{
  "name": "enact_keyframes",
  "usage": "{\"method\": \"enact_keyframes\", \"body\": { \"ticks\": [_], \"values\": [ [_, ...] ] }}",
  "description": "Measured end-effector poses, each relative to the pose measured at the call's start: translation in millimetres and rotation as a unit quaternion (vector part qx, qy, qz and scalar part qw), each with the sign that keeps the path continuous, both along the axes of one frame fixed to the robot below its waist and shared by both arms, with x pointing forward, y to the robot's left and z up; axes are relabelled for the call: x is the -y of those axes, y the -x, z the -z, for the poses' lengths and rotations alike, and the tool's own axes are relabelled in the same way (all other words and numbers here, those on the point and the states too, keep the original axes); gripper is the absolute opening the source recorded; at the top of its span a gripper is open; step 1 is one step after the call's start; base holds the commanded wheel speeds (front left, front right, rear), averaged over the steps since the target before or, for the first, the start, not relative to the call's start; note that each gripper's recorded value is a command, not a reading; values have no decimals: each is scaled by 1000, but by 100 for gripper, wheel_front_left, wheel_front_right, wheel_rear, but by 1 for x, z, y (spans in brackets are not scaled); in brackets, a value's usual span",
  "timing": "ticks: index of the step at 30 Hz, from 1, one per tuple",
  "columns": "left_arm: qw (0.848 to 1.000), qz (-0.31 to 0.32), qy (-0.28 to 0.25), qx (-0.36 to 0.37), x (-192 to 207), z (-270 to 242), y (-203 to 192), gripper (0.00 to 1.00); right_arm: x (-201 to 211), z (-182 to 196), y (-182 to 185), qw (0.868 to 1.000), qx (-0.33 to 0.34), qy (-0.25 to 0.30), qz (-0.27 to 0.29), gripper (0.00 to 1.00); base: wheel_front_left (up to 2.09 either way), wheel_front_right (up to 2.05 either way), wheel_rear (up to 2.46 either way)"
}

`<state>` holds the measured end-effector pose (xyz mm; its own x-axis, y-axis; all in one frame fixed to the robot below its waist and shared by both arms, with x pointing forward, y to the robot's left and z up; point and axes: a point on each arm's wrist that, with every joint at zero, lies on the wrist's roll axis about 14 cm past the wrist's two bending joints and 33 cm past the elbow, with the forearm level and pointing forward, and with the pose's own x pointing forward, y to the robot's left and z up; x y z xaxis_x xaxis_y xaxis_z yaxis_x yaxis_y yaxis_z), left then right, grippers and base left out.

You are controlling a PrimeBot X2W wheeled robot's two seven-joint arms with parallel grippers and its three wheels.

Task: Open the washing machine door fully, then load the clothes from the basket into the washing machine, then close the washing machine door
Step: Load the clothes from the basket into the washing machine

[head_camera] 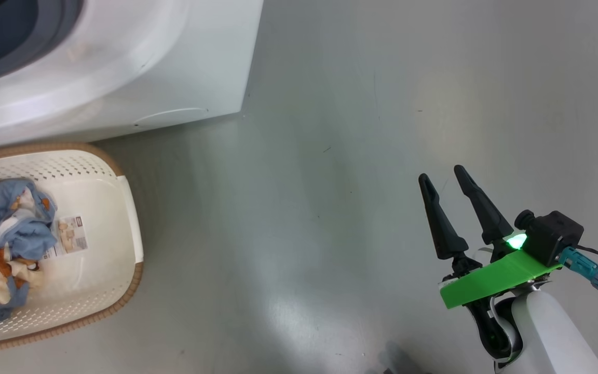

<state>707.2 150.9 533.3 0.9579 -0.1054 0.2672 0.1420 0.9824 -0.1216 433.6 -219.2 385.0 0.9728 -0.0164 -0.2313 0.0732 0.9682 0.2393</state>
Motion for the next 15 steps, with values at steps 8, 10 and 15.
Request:
{"method": "enact_keyframes", "body": {
  "ticks": [8,10,15],
  "values": [
    [1000,6,-3,-23,3,15,1,100,-2,1,-1,1000,-1,-1,-2,100,0,0,0],
    [1000,9,-2,-29,5,19,2,100,-2,1,-1,1000,-1,-2,-3,100,0,0,0],
    [998,17,-13,-60,9,41,8,100,-4,0,-2,1000,2,-4,-5,100,0,0,0]
  ]
}}
